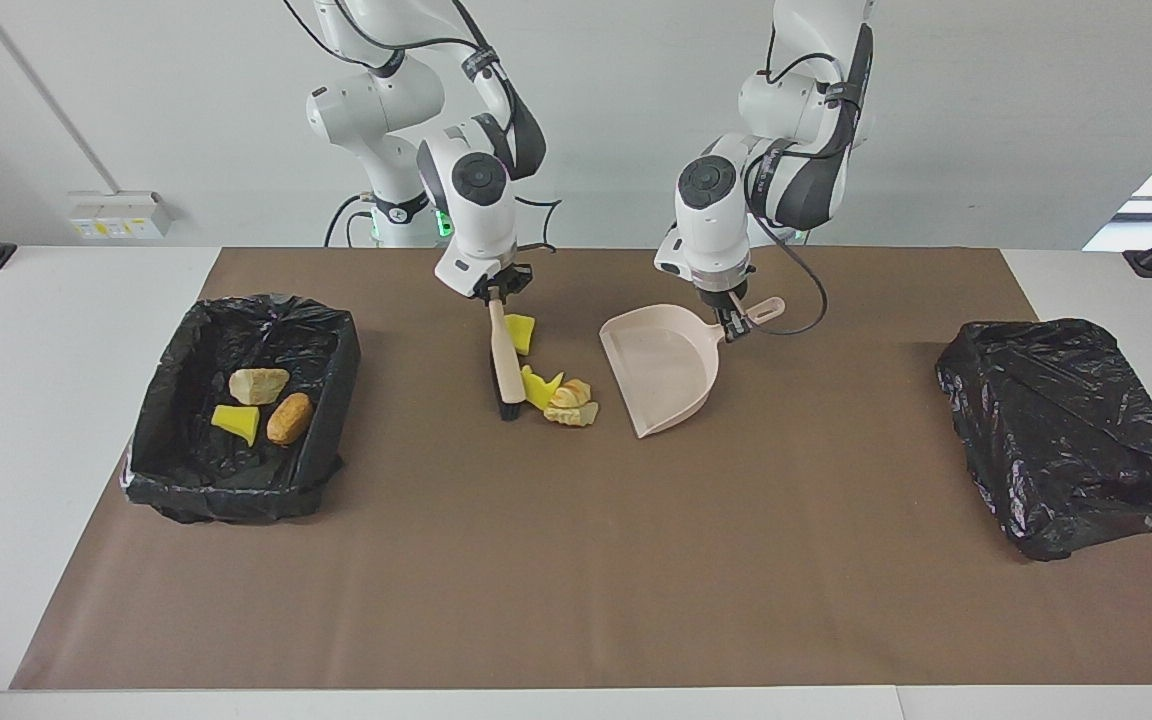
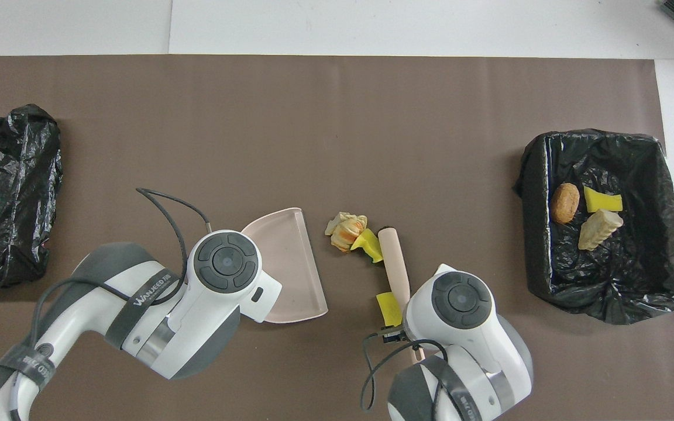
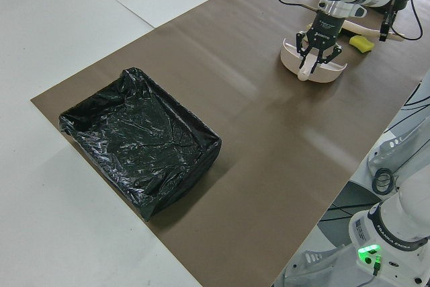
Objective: Sweep and dump trash in bin
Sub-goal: 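Sweep the tan and yellow pieces into the dustpan with the right gripper's brush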
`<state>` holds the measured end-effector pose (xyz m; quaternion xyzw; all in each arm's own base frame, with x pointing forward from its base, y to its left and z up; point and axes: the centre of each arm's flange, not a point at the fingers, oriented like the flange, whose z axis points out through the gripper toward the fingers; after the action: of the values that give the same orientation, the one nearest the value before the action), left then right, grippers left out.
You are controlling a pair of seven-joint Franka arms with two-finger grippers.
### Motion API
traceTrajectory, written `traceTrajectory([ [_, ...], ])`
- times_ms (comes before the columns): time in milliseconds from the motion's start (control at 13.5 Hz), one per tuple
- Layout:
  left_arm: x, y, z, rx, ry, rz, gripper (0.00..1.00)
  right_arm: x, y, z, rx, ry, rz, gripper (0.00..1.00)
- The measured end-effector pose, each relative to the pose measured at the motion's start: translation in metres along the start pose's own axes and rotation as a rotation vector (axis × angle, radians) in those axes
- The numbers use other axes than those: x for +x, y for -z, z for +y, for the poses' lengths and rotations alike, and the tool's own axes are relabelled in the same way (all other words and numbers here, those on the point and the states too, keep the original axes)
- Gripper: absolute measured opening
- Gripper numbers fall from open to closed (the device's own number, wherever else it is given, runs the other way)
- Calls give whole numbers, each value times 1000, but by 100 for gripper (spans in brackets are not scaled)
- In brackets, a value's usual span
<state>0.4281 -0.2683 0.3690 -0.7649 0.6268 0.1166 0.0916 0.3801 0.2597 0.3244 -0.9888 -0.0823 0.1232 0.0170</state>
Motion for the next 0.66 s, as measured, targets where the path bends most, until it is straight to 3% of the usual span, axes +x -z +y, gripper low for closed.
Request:
traceTrajectory([
  [222,0,0,0,0,0,0,33,-3,-3,-46,92,14,-9,26],
  [443,-1,0,0,-1,1,0,33,-11,0,-73,259,44,-53,26],
  [665,-1,-1,-1,-1,2,0,33,-12,19,-82,323,56,-45,26],
])
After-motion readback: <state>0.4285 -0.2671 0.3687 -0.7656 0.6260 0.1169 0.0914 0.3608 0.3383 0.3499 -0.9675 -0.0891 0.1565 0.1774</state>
